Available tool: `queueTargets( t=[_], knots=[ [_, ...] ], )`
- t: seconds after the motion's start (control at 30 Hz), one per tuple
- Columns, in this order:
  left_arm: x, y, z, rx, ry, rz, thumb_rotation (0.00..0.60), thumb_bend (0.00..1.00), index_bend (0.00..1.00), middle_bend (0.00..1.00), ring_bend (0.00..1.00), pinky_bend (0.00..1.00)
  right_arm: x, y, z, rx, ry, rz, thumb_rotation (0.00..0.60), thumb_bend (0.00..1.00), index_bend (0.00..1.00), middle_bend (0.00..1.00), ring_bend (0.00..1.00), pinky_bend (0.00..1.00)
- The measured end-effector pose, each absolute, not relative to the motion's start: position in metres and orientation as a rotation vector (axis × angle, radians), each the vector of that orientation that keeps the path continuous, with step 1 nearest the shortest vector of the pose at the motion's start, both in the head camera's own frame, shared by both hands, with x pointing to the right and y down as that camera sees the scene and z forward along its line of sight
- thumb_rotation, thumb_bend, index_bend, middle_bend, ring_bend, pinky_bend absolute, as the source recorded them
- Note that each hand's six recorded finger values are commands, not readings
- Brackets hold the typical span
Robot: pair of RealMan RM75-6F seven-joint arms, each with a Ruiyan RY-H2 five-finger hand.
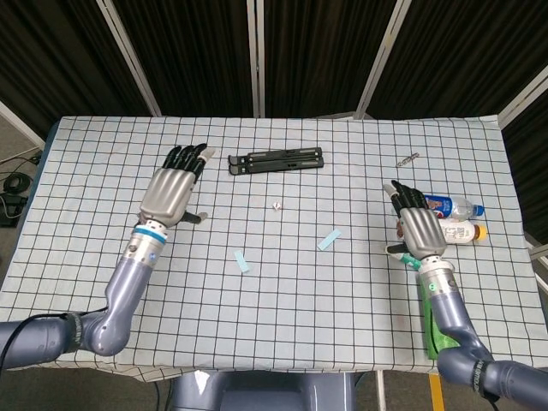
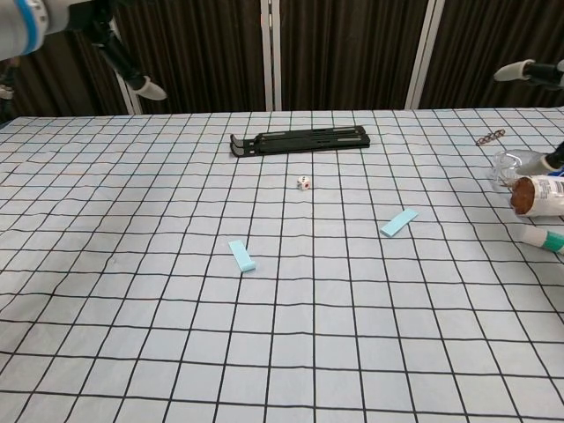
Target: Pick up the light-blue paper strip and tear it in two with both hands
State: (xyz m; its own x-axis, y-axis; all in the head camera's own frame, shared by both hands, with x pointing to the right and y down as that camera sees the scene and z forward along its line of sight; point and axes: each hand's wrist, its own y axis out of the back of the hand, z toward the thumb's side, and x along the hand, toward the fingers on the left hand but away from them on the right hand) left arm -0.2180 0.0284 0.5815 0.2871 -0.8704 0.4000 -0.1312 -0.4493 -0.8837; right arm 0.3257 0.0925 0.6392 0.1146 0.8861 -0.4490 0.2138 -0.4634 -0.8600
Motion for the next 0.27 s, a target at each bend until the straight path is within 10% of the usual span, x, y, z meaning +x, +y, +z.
queueTargets(
  t=[0.27],
  knots=[
    [-0.341,0.097,0.583,-1.680,0.947,-1.318,0.600,0.00,0.00,0.00,0.00,0.00,0.399,0.121,0.596,-1.608,-0.996,1.315,0.600,0.00,0.00,0.00,0.00,0.00]
  ],
)
